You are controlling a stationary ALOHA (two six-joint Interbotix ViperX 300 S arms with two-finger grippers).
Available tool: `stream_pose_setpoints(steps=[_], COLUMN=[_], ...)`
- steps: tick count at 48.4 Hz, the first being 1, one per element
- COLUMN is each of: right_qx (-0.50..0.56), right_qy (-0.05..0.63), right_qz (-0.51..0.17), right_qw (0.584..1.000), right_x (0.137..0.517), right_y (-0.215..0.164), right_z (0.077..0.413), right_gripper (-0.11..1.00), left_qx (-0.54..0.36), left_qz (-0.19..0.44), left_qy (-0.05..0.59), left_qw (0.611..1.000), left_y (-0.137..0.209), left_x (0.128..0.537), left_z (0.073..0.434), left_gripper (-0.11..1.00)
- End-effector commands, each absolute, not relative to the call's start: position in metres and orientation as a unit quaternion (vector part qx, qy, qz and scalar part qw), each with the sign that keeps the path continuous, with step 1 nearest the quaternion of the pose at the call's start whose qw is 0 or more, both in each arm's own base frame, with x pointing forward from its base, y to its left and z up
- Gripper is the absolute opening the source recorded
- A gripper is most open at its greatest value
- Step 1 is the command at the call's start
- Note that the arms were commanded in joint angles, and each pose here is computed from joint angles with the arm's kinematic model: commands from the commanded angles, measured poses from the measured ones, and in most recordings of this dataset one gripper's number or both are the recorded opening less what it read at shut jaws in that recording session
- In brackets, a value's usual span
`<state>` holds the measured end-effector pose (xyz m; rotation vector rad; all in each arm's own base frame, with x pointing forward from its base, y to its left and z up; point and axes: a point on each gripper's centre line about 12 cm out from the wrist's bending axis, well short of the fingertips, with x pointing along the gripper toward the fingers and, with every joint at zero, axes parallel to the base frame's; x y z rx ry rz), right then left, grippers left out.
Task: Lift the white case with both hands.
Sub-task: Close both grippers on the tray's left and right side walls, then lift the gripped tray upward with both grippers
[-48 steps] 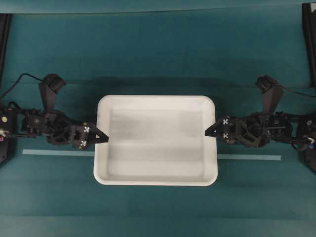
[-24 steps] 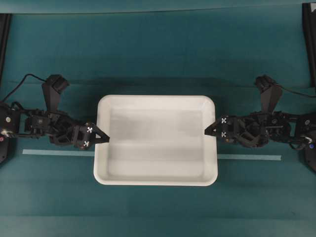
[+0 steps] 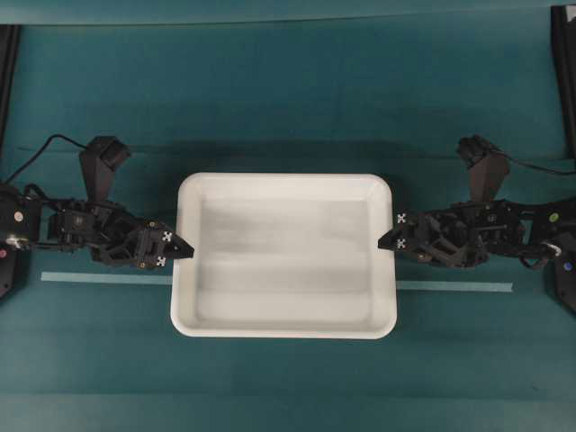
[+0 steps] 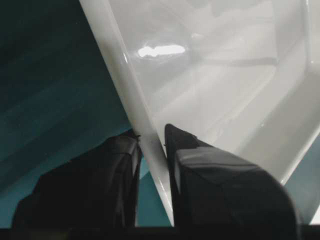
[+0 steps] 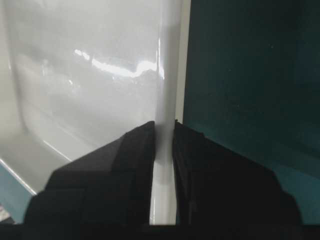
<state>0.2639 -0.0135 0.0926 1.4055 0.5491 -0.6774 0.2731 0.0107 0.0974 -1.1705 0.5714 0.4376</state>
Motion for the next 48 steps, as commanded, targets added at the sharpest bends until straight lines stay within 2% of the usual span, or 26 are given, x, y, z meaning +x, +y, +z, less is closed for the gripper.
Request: stream_pose_setpoints(steps=[1, 18, 28, 48], right_qx=[0.620, 0.625, 0.638, 0.664], right_qy=[0.261, 0.259, 0.271, 0.260], right_qz=[-0.312, -0.306, -0.299, -0.245], right_qw=[0.671, 0.670, 0.656, 0.656], right_x=[0.265, 0.271, 0.275, 0.282], right_y=[-0.012, -0.011, -0.010, -0.006], right_z=[0.084, 0.091, 0.111, 0.181], right_gripper=[0.12, 0.12, 0.12, 0.12], left_qx=[-0.541, -0.556, -0.595, -0.615], left_qz=[0.202, 0.200, 0.217, 0.201], left_qy=[0.266, 0.259, 0.262, 0.238], left_qw=[0.772, 0.764, 0.728, 0.724], left_y=[0.010, 0.007, 0.002, 0.000], left_x=[0.276, 0.279, 0.281, 0.287], left_z=[0.096, 0.100, 0.114, 0.186], left_gripper=[0.13, 0.13, 0.10, 0.08])
